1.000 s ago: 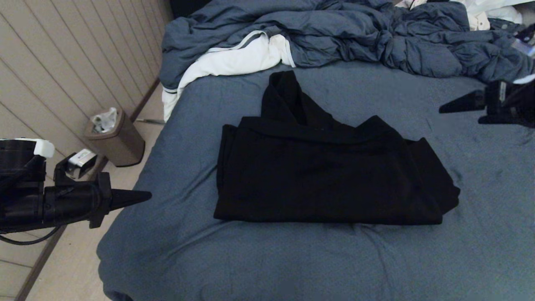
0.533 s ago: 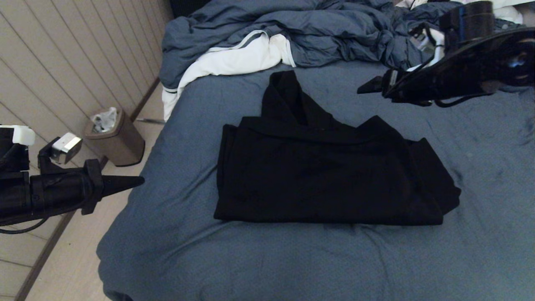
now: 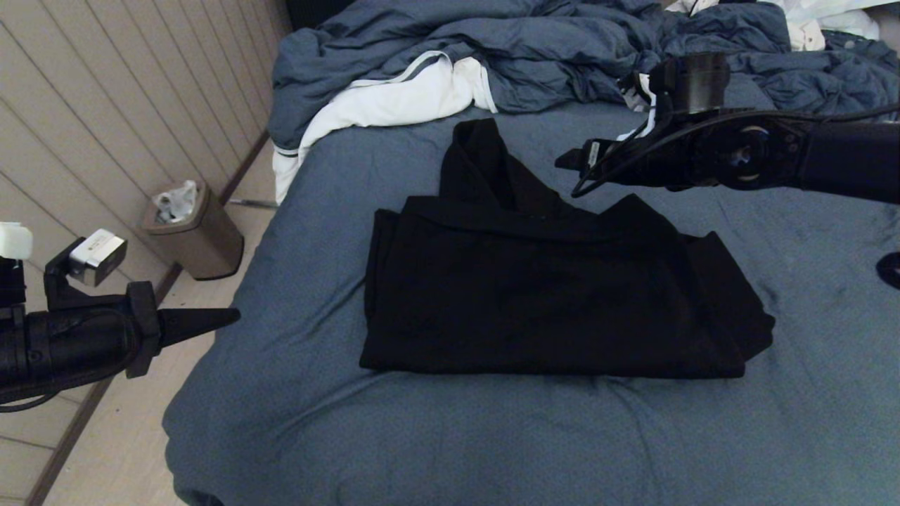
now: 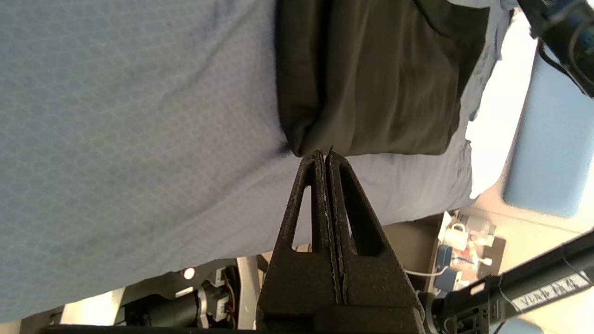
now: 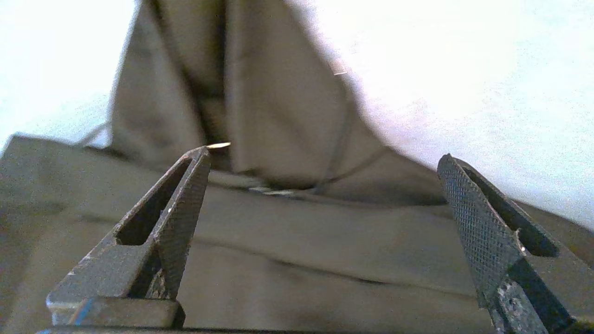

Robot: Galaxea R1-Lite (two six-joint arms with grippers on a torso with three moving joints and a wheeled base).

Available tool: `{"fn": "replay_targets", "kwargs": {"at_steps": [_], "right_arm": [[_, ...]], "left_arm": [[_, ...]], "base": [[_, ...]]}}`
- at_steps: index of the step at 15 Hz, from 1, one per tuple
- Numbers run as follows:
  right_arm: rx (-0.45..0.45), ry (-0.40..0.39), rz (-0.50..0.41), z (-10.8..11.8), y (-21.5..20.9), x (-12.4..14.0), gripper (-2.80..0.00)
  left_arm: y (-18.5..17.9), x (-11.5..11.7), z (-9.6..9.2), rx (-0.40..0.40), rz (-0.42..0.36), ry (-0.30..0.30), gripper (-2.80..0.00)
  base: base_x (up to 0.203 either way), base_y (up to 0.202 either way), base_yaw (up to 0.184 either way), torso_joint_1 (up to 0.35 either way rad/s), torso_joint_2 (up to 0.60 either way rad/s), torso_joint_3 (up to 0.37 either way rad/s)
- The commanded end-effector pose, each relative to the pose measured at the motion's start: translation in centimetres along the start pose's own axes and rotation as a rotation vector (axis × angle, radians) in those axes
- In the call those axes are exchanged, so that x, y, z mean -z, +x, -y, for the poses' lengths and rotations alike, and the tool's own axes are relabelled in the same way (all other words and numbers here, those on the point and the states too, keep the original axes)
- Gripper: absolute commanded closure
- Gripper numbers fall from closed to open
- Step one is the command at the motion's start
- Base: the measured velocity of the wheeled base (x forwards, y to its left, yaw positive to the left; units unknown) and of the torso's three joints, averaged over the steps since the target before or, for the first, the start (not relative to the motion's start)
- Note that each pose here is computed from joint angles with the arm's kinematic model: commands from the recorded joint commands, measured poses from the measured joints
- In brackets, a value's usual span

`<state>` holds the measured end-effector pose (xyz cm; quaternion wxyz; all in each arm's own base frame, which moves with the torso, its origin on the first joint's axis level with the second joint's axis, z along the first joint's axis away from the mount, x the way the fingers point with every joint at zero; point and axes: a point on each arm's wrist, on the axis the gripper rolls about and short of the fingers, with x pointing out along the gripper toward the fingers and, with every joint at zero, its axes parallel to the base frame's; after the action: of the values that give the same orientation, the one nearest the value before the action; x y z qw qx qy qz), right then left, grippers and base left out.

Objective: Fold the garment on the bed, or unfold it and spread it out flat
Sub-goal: Fold the black sweatshirt

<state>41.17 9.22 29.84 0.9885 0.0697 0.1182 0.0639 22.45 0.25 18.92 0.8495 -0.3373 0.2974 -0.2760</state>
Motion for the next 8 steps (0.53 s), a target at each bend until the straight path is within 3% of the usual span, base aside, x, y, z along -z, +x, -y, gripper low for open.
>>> {"fn": "replay_targets", "kwargs": {"at_steps": [1, 8], "right_arm": [[-0.025, -0.007, -0.016, -1.09, 0.60, 0.76, -2.80], [-0.032, -0.053, -0.029, -1.76, 1.18, 1.45, -2.80]], "left_arm": [[-0.01, 0.06, 0.07, 0.006, -0.003, -0.001, 0.00], [0.24, 0.14, -0.15, 0.004, -0.014, -0.009, 0.00]], "base": [[0.000, 0.000, 0.000, 0.000, 0.00, 0.000], [0.000, 0.000, 0.000, 0.000, 0.00, 0.000]]}}
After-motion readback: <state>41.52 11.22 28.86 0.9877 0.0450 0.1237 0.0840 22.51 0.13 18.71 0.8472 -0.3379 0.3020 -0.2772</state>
